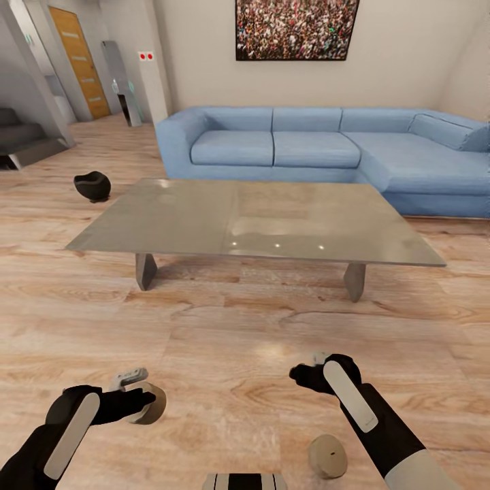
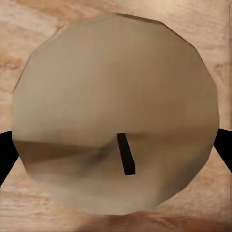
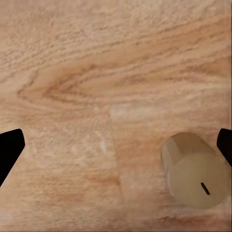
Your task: Place each of the two pumpkins and all three candles from the living room inside a cabinet in the living room (use any cabinet), then make sure every cabinet is closed, and position the cauldron so it is next to a table in the living room.
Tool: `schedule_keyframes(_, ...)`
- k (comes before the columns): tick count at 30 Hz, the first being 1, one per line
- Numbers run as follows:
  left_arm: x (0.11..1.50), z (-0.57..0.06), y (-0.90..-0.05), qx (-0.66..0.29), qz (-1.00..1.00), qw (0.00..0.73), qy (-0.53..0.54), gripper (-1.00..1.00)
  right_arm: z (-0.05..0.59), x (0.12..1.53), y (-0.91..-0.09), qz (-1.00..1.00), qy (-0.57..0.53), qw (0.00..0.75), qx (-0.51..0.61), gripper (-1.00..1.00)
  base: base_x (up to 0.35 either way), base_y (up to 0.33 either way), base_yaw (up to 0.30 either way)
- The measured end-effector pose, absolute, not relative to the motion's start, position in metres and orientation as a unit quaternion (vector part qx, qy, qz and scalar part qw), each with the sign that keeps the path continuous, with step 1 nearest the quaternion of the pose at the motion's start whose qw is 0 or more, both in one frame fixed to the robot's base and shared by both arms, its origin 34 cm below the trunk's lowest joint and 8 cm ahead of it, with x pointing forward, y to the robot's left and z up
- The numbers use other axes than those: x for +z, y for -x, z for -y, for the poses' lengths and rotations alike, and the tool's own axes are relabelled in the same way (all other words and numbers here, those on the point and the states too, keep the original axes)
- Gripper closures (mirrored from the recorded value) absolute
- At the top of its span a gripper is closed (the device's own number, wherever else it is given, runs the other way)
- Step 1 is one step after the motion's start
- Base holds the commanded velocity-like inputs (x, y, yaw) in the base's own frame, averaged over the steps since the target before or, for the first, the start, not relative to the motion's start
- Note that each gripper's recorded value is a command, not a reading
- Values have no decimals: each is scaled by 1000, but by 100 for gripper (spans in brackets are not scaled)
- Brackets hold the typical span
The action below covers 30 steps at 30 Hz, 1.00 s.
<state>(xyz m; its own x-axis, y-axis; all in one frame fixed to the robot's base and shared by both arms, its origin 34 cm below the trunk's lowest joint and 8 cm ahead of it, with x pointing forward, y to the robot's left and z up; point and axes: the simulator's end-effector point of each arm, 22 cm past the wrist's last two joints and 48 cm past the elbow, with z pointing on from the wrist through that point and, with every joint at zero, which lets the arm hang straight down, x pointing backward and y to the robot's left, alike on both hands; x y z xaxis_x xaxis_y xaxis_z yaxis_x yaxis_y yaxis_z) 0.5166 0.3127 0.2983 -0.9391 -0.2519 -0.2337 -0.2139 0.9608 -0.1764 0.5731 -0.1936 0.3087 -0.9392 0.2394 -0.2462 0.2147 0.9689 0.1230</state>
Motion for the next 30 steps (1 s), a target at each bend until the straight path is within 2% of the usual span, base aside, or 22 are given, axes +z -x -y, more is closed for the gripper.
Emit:
schedule_keyframes(16, 327, -312, -527, -78, -978, 157, 116, 100, 201, 342, -581, -980, -114, 157, 31, -100, 0, 0, 0)
schedule_keyframes(24, 326, -302, -526, -87, -978, 154, 114, 100, 190, 334, -571, -981, -128, 133, 57, -100, -5, 0, 0)
schedule_keyframes(30, 323, -279, -525, -102, -977, 150, 114, 100, 194, 324, -559, -983, -130, 117, 55, -100, -146, 0, 0)
